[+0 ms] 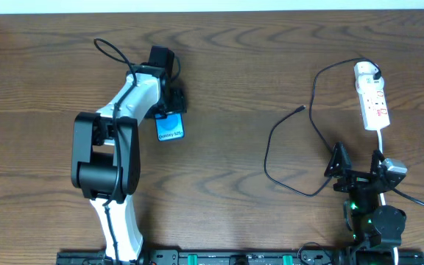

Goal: Plug charger to phone and switch on socket
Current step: 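Lift the phone with the left gripper and tilt it upright toward center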

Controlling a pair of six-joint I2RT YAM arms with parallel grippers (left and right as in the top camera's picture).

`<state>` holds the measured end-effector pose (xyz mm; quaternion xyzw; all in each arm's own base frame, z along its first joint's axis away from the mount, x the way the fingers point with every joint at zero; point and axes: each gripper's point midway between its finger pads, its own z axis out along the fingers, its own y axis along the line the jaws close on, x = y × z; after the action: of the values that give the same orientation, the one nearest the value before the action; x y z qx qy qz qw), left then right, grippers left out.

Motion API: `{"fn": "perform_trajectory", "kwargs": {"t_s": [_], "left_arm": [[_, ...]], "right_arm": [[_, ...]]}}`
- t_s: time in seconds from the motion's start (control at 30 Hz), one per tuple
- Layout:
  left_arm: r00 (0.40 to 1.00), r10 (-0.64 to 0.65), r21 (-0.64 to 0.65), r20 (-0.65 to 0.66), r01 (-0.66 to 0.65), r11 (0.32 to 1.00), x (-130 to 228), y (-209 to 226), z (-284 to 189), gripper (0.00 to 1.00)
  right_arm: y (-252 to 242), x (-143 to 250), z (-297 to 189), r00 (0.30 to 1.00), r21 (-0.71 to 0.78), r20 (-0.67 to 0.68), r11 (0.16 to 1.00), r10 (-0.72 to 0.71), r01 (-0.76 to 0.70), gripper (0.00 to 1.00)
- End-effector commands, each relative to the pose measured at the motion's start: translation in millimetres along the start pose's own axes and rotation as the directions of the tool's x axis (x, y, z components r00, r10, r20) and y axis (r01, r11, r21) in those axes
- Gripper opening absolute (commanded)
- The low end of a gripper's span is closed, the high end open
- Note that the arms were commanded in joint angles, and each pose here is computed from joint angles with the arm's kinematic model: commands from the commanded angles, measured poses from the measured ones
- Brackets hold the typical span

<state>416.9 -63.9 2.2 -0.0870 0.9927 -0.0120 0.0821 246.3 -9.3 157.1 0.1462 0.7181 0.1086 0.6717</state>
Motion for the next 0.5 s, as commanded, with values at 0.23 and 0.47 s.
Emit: {"fn": "perform_trajectory", "kwargs": {"t_s": [0.23, 0.47], "left_arm": [[1.000, -0.001, 0.124, 0.008, 0.000, 0.992, 5.4, -18.1, -43.0, 0.61], [0.998, 0.010, 0.259, -0.068, 0.009, 0.966, 21.7, -40.0, -52.2, 0.61]], "right_arm": [[0.2, -0.1, -0.2, 1.000, 0.001, 0.004, 1.000, -0.004, 0.004, 0.99], [0.0, -0.1, -0.2, 1.000, 0.002, 0.003, 1.000, -0.004, 0.004, 0.99]]}}
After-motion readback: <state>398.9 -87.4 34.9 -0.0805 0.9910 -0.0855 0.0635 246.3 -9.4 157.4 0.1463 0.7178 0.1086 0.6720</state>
